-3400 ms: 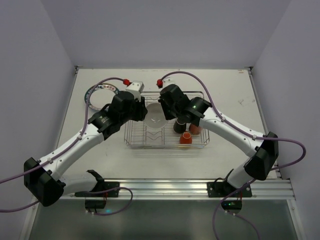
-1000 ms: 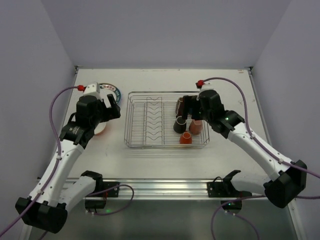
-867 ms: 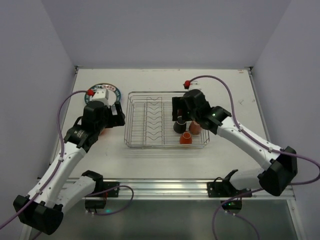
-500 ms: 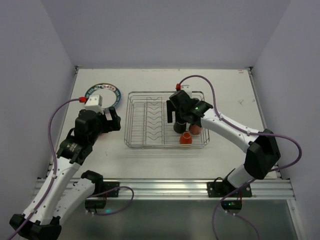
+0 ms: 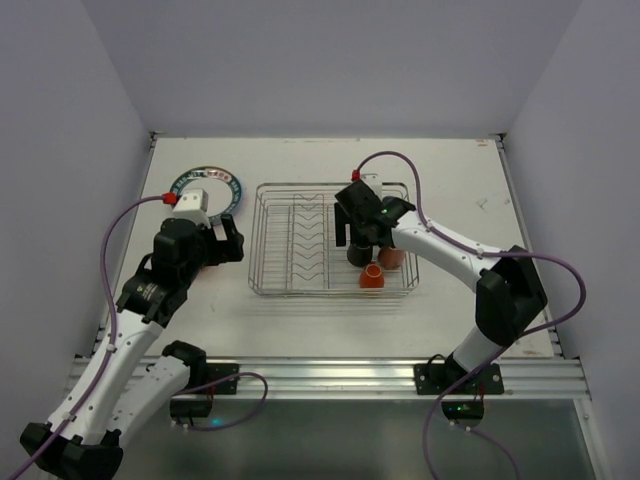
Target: Unload the mixed dishes from the dish rack
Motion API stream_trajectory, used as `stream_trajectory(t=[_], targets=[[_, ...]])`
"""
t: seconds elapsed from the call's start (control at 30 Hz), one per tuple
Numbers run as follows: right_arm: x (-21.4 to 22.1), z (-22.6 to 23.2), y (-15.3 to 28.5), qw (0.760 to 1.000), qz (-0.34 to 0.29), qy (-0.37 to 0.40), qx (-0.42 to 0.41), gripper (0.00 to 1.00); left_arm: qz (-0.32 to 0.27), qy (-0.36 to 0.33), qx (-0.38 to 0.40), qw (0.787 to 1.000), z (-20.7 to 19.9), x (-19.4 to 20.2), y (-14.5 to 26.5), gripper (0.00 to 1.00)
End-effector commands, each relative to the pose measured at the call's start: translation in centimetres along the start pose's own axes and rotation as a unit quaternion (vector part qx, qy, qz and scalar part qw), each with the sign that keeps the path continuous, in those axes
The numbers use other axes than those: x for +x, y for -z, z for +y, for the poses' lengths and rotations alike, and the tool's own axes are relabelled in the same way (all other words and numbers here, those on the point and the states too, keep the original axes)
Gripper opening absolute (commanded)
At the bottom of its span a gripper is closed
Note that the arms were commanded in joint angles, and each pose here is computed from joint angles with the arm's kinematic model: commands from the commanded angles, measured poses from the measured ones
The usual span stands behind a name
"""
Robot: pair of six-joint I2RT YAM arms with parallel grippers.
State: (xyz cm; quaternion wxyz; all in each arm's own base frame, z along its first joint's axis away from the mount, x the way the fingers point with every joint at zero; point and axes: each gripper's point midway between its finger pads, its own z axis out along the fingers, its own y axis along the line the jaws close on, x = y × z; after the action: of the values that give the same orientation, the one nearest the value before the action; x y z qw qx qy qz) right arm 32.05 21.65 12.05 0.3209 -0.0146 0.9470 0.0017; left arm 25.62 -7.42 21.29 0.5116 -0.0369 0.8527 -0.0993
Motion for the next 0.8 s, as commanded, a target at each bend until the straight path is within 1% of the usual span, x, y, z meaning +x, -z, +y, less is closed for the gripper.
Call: stream_trajectory(t=[0.0,0.2,0.23,0.33,0.47,0.6,0.63,0.7,0.73,0.77], targets=[[-0.8,0.4,0.0,1.000,-0.002,-0.016,-0.010,0.92,-0.008,-0.016,0.016,1.000,-0.6,-0.3,-0.1,1.00],[-0.1,0.8,-1.0,1.000,0.009,-0.010,-0.013,0.86,-0.006,-0.017,0.019,1.000,-0.7,-0.2,-0.2,1.00],[-0.1,0.9,-1.1,1.000,0.008,-0.010,-0.012,0.83,-0.005,-0.017,0.019,1.000,-0.7,-0.2,-0.2,1.00],[-0.2,1.0,-1.3,1.000,0.009,-0.009,-0.014,0.77,-0.004,-0.018,0.020,1.000,-0.8,-0.1,-0.3,1.00],[0.2,1.2,-1.7,1.000,0.016,-0.010,-0.013,0.77,-0.004,-0.018,0.022,1.000,-0.9,-0.1,-0.3,1.00],[0.5,1.1,-2.3,1.000,0.022,-0.007,-0.007,0.72,-0.004,-0.019,0.023,1.000,-0.9,-0.1,-0.3,1.00],[0.6,1.1,-2.3,1.000,0.023,-0.006,-0.006,0.68,-0.005,-0.019,0.024,1.000,-0.9,-0.1,-0.3,1.00],[0.6,1.1,-2.4,1.000,0.021,-0.006,-0.006,0.64,-0.005,-0.019,0.024,1.000,-0.9,-0.2,-0.2,1.00],[0.5,1.1,-2.4,1.000,0.021,-0.006,-0.006,0.58,-0.005,-0.019,0.024,1.000,-0.9,-0.2,-0.2,1.00],[0.5,1.1,-2.4,1.000,0.020,-0.006,-0.006,0.55,-0.005,-0.019,0.024,1.000,-0.9,-0.2,-0.2,1.00]])
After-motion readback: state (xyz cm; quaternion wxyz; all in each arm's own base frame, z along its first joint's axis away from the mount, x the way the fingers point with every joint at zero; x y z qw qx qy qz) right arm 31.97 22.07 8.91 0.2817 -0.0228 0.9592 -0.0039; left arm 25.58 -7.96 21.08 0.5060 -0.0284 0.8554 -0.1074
